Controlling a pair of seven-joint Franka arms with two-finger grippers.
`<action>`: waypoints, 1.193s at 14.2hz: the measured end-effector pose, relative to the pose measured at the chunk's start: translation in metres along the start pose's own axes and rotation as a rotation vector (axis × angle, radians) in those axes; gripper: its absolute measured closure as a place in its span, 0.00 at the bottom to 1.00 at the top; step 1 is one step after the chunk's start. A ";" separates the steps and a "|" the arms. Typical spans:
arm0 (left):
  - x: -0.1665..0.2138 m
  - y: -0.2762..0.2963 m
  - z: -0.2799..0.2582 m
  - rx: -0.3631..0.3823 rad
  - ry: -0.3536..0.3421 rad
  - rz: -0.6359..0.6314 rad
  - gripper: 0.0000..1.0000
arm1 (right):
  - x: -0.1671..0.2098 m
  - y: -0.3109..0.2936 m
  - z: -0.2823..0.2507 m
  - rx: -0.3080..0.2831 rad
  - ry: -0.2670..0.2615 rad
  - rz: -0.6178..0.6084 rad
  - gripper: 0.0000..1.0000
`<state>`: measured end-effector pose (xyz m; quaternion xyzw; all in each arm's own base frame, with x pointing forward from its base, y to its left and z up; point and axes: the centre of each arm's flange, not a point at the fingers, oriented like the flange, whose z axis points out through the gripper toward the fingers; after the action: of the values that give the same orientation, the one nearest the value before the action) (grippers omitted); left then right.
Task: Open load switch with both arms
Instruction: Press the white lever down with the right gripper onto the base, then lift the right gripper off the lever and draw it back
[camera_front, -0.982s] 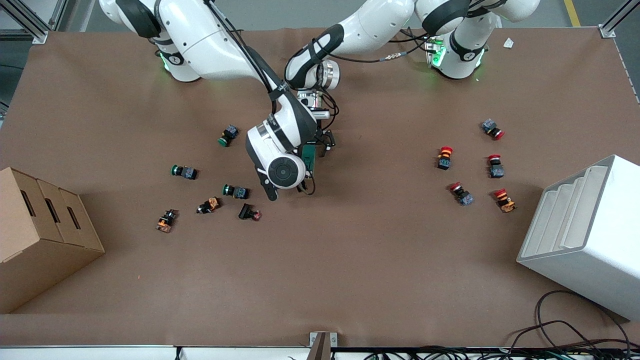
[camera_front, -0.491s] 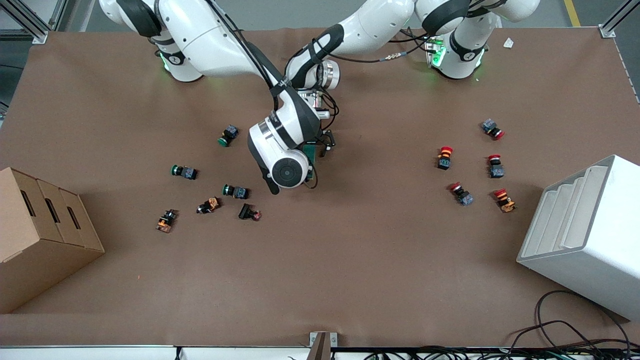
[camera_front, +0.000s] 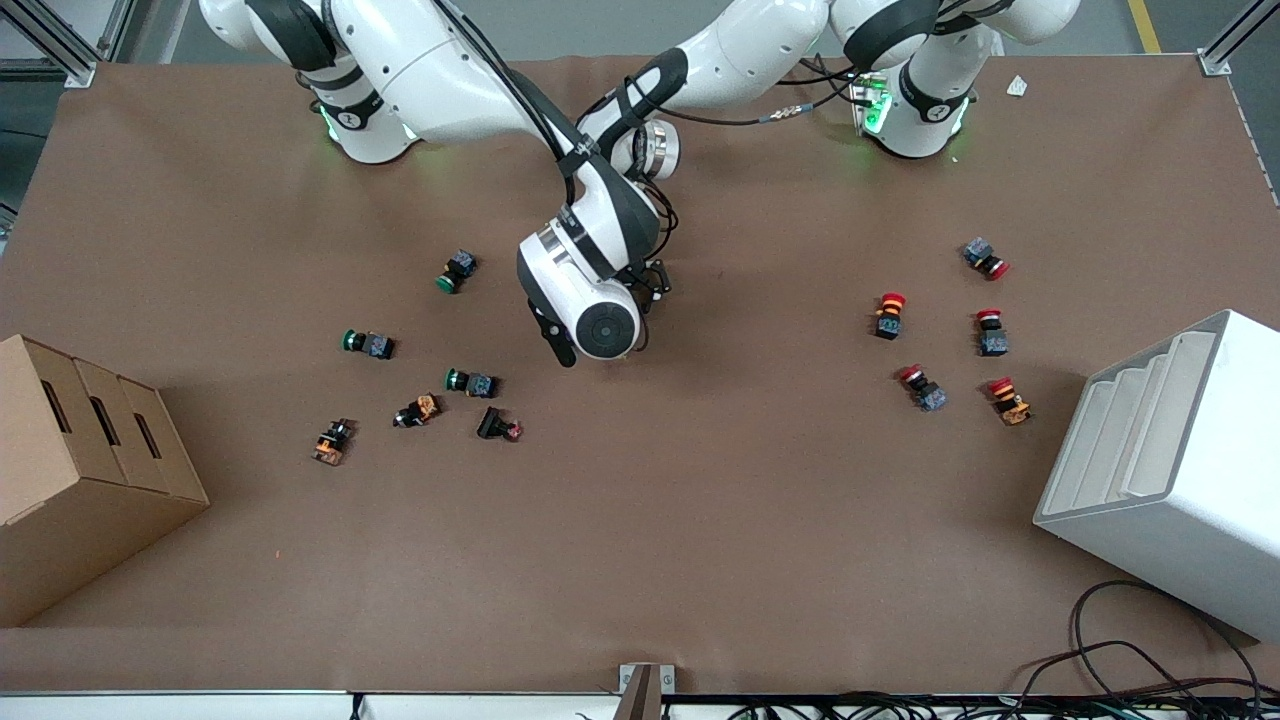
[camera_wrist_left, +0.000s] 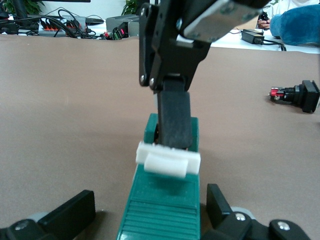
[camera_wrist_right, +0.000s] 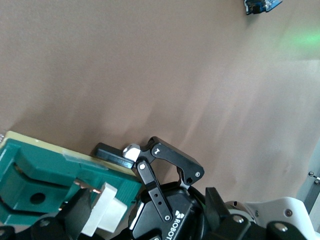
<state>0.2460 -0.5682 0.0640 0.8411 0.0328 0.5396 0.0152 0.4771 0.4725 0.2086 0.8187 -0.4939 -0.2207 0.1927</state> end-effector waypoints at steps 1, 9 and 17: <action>0.000 0.000 0.000 0.000 0.000 0.000 0.00 | -0.006 0.002 0.004 -0.010 -0.001 -0.009 0.00; 0.000 0.000 0.000 0.000 0.002 0.000 0.00 | -0.012 0.013 -0.010 -0.035 0.024 -0.054 0.00; 0.000 0.000 0.000 0.000 0.002 0.000 0.00 | 0.207 0.061 -0.178 0.183 0.064 -0.407 0.00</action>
<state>0.2456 -0.5682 0.0638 0.8407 0.0329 0.5404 0.0152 0.6166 0.2780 0.3530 0.9221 -0.3302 -0.1830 0.0848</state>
